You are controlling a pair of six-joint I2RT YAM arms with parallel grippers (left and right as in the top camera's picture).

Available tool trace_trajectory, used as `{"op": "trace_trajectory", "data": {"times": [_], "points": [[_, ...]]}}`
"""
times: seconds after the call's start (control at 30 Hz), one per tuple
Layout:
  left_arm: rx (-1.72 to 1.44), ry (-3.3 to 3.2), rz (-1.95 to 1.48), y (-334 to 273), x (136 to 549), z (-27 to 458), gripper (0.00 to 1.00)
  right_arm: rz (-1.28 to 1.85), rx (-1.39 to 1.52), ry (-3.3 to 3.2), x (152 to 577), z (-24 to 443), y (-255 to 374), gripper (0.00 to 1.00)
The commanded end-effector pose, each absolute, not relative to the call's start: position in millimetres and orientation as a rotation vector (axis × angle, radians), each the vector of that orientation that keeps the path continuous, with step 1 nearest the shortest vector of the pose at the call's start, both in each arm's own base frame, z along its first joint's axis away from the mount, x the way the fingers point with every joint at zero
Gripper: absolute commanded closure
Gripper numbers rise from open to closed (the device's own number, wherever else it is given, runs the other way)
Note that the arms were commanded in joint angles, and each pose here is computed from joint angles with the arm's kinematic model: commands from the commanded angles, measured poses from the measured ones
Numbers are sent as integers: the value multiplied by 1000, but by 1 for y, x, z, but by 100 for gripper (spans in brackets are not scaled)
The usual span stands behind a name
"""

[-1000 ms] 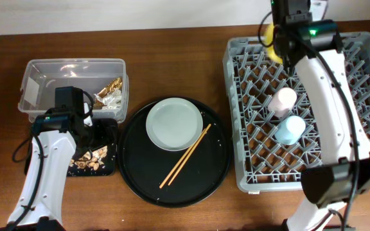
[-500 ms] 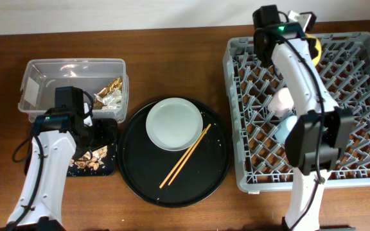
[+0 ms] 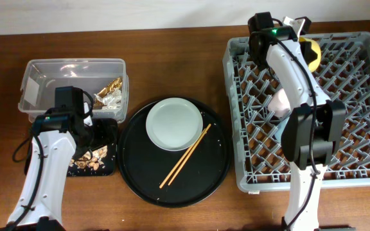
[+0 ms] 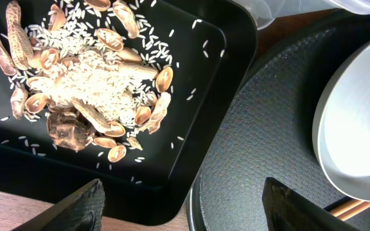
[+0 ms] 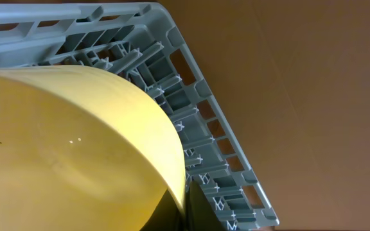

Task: Sort waste into correct bins and load items into the dishwasher rack
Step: 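Carry the yellow bowl to the back of the dish rack with right gripper, then reach the right gripper to the white plate and grasp its rim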

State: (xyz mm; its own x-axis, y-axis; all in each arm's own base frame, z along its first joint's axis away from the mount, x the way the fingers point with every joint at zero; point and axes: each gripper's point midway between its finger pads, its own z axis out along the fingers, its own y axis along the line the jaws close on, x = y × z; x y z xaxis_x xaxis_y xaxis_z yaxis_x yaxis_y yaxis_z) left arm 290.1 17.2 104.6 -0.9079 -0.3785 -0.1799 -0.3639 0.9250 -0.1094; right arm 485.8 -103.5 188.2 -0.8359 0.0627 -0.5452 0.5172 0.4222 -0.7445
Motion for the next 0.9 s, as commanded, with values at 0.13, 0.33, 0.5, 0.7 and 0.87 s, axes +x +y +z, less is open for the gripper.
{"op": "trace_trajectory", "data": {"times": [0.13, 0.33, 0.5, 0.7, 0.87], "points": [[-575, 2858, -129, 17, 292, 111, 22, -1394, 510, 2254, 484, 176, -103, 96], [-575, 2857, -128, 17, 292, 111, 22, -1405, 492, 2274, 478, 160, -96, 96], [-575, 2855, -129, 17, 293, 111, 22, -1354, 441, 2304, 481, 154, -74, 96], [-575, 2855, -128, 17, 293, 111, 22, -1329, 337, 2377, 475, 147, -45, 90], [-575, 2858, -129, 17, 292, 111, 22, -1206, 391, 2487, 461, 140, -37, 87]]}}
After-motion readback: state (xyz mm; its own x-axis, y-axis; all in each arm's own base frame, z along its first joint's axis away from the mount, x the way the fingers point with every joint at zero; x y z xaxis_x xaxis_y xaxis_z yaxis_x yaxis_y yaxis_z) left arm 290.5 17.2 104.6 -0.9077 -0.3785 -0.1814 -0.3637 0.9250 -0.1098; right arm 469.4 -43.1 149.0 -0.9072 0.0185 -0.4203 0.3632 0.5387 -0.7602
